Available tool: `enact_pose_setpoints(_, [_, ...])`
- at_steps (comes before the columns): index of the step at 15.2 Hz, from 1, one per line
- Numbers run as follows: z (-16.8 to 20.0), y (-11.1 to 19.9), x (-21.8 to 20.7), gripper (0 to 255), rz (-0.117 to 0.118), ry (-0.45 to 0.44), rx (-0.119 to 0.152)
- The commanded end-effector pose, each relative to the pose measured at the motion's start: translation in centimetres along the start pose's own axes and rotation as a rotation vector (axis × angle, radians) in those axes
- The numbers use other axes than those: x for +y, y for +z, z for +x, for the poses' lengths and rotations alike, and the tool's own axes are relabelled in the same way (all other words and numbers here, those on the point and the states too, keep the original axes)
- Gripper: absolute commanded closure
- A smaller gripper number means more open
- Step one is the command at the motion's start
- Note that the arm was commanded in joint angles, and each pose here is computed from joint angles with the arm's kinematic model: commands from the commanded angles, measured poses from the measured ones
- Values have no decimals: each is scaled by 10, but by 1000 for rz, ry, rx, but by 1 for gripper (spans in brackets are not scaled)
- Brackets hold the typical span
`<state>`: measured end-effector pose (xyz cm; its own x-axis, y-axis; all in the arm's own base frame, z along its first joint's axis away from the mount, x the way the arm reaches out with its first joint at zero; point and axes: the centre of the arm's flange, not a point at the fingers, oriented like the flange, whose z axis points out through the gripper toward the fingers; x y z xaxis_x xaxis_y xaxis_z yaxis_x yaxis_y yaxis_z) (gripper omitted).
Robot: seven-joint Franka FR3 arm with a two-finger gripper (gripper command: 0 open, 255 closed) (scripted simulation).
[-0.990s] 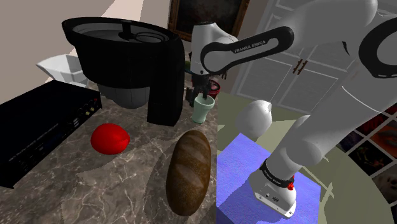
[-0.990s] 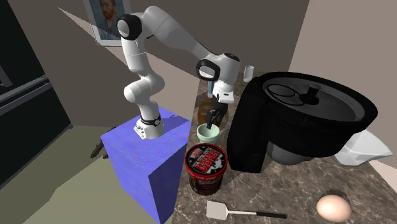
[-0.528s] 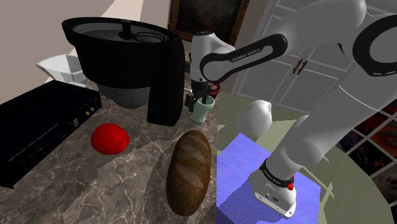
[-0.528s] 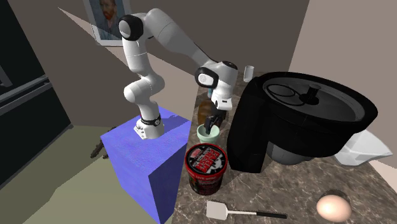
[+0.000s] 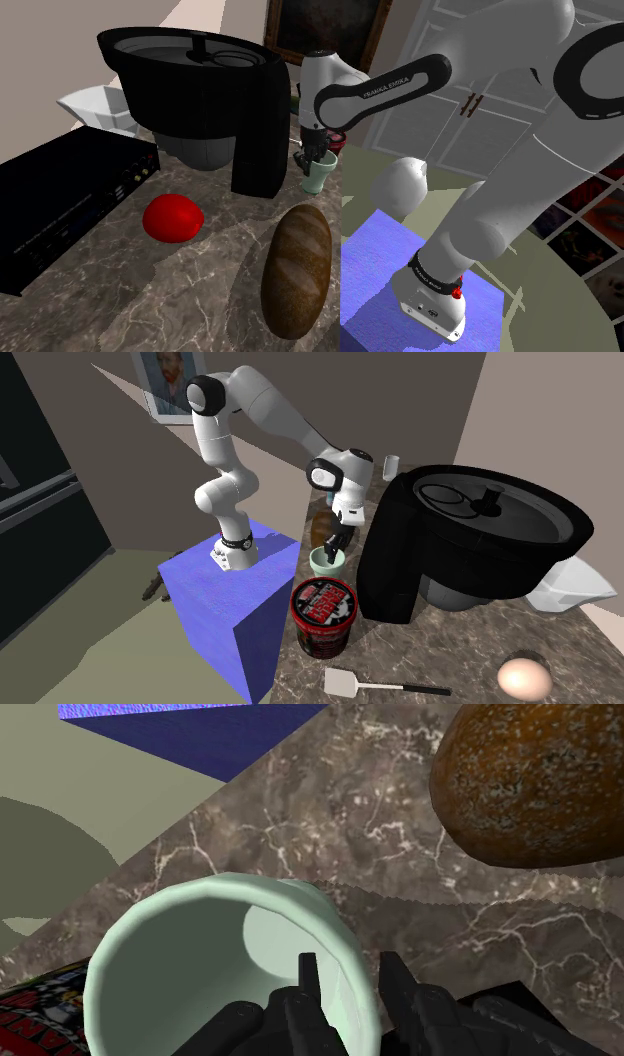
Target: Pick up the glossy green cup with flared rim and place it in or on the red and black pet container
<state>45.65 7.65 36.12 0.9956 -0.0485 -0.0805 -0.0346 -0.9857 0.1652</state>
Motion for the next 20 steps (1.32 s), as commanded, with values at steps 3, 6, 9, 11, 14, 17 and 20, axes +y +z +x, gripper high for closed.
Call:
enact_pose_setpoints(3, [0,0,0,255,0,0,0])
enact_pose_setpoints(6, [0,0,0,255,0,0,0])
enact_pose_setpoints(9, [0,-5,1,255,0,0,0])
enact_pose_setpoints(11, [-1,-16,3,255,0,0,0])
enact_pose_setpoints(14, [-3,-31,5,255,0,0,0])
enact_pose_setpoints(17, [-4,-47,8,255,0,0,0])
enact_pose_setpoints(20, [-5,-62,10,255,0,0,0])
